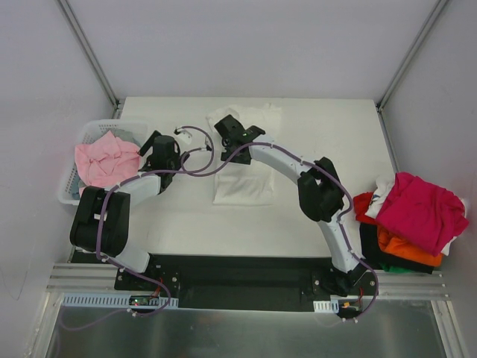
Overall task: Fold and stack the t-shirts
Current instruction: Fold the tshirt
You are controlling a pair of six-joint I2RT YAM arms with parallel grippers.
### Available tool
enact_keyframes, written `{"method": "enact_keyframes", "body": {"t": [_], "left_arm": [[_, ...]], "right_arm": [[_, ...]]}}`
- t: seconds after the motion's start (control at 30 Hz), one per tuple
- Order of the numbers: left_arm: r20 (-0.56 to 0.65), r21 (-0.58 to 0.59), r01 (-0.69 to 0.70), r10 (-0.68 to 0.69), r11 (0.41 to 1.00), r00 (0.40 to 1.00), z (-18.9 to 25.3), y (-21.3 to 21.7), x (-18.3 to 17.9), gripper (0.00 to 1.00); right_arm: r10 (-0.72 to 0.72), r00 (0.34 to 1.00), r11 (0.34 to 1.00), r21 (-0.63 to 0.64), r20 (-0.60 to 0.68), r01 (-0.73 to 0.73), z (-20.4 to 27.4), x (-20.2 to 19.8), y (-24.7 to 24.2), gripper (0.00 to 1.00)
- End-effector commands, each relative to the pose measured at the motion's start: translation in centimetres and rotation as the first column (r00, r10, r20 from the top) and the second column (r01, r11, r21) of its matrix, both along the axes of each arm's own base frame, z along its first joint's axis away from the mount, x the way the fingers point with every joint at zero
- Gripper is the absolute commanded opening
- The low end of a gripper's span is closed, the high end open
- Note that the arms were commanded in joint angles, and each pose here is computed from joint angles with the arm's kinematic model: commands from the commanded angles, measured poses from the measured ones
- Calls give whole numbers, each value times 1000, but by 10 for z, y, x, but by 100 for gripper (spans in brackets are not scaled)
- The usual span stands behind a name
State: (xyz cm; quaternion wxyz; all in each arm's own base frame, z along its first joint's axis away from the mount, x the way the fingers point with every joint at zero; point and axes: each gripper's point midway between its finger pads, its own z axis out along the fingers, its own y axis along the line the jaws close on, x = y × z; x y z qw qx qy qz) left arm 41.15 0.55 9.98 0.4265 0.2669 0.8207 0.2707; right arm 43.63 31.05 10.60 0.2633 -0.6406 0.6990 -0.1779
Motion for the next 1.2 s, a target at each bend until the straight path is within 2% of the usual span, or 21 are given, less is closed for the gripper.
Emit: {"method": "enact_keyframes", "body": {"t": [0.0, 0.13, 0.2, 0.23, 0.4, 0.53, 0.57, 0.7, 0.87, 1.17], "left_arm": [[46, -19, 8, -7, 1000, 999, 8, -5, 5, 99], [61, -17, 6, -5, 1000, 998, 15, -4, 5, 99], [63, -18, 4, -3, 1000, 998, 16, -4, 5, 99], [68, -20, -2, 3, 1000, 998, 18, -3, 5, 99], [74, -5, -36, 36, 999, 997, 15, 2, 16, 99], [68, -11, -51, 52, 999, 996, 12, 1, 30, 99], [63, -13, -53, 54, 998, 997, 11, 0, 36, 99], [40, -19, -74, 75, 997, 996, 6, 3, 49, 99], [52, -29, -119, 120, 993, 991, 14, 18, 67, 99], [44, -56, -159, 161, 986, 986, 16, 38, 77, 100]], "right_arm": [[-34, 996, 999, 28, 79, 32, 31, 14, -3, 63], [-52, 998, 997, 66, 36, 50, 41, -8, -10, 63], [-42, 999, 998, 54, -2, 42, 32, -30, -17, 64], [-54, 998, 994, 94, 18, 52, 47, -37, -19, 64], [-20, 1000, 996, 87, -17, 22, 44, -91, -24, 81], [17, 999, 996, 83, -51, -13, 39, -127, -23, 89], [26, 998, 995, 100, -60, -20, 41, -137, -19, 93], [51, 988, 993, 111, -143, -35, 25, -165, -18, 97], [54, 979, 995, 91, -198, -36, -3, -180, -24, 98], [72, 970, 997, 41, -231, -64, -33, -179, -21, 98]]}}
